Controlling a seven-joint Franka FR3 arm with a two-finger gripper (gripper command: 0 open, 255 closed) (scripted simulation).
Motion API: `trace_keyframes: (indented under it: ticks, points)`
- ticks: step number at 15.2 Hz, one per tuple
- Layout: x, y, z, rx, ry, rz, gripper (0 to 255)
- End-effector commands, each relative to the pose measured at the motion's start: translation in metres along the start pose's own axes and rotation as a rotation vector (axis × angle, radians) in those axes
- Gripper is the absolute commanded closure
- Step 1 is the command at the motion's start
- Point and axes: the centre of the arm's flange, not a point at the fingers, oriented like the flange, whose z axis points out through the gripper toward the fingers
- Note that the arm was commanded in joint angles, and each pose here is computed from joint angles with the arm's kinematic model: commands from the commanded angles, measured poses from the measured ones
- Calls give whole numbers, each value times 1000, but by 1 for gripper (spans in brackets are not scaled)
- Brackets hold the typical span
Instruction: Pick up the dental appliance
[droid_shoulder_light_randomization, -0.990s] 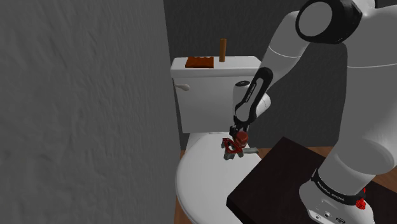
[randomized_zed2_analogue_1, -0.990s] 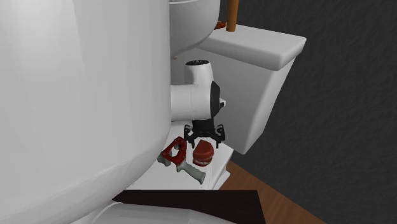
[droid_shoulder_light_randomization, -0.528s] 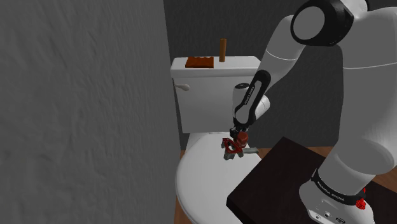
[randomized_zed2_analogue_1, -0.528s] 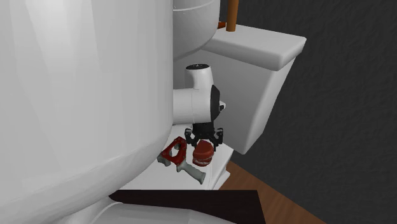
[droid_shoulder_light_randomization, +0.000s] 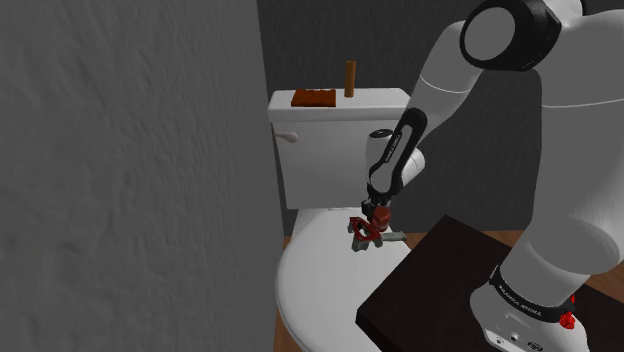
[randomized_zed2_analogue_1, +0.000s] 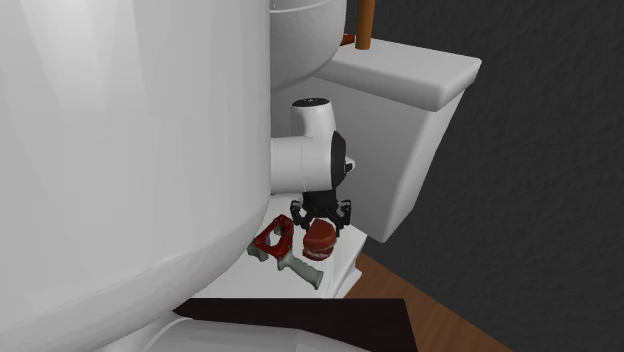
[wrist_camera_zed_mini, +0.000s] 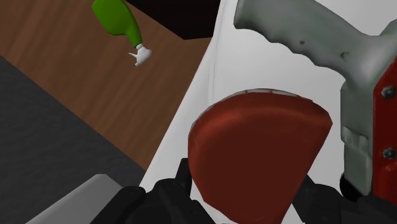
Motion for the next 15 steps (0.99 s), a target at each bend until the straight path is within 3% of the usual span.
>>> trace_keyframes:
  ticks: [1,15]
  points:
    - [-1,1,-9,0,-1,0,255]
    - [-3,7,-73,0,-1,0,255]
